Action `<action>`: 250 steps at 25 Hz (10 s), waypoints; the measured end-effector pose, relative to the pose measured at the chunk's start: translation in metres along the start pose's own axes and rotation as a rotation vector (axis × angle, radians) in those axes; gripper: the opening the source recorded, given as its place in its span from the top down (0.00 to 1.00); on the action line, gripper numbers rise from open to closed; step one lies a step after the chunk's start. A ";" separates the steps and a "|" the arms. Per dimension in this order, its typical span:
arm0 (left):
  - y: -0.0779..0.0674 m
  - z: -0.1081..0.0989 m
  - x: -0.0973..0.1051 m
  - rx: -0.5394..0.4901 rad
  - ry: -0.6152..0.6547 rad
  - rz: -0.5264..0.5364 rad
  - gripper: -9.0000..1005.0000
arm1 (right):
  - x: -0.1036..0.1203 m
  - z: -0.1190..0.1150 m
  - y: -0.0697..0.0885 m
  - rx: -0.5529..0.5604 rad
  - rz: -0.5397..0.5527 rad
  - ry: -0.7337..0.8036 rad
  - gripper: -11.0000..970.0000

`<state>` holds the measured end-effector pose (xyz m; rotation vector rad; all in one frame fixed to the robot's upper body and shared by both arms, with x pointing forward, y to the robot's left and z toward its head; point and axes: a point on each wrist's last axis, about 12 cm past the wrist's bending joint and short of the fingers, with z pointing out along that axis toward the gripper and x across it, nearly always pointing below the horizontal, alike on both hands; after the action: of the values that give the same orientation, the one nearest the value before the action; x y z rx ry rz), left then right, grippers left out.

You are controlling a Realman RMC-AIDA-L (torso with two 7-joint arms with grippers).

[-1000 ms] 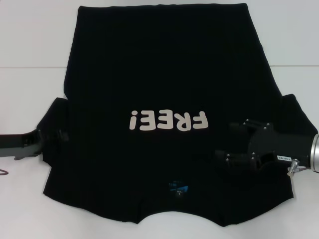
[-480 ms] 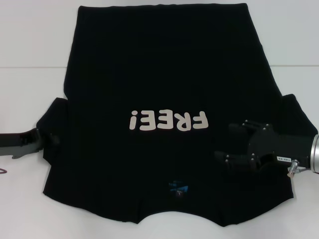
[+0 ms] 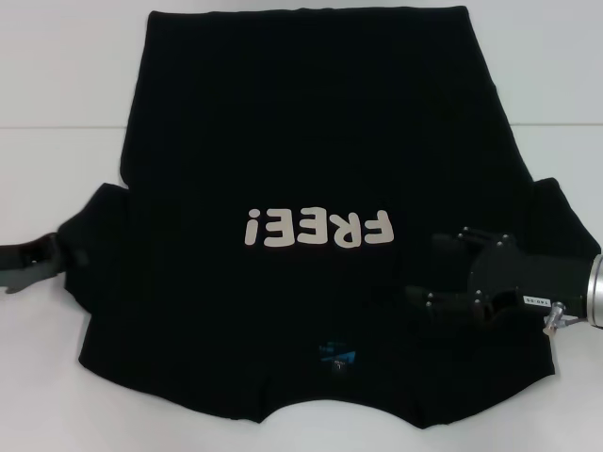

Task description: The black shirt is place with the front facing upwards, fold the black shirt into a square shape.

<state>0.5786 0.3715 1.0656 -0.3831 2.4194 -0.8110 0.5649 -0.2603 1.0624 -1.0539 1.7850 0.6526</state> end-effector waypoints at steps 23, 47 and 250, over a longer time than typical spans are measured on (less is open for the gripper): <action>0.029 -0.029 0.000 -0.039 -0.117 -0.078 0.98 | 0.000 0.000 0.000 0.000 0.000 0.000 0.13; -0.078 0.017 -0.027 0.123 0.083 0.271 0.98 | 0.002 0.002 0.002 -0.007 0.011 -0.001 0.15; -0.040 -0.017 0.025 -0.045 0.421 0.349 0.15 | 0.017 -0.037 0.025 -0.123 0.206 -0.055 0.21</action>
<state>0.5519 0.3372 1.0914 0.2170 2.7812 -0.7345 0.5230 -0.2832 1.0618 -0.9302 1.8394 0.9189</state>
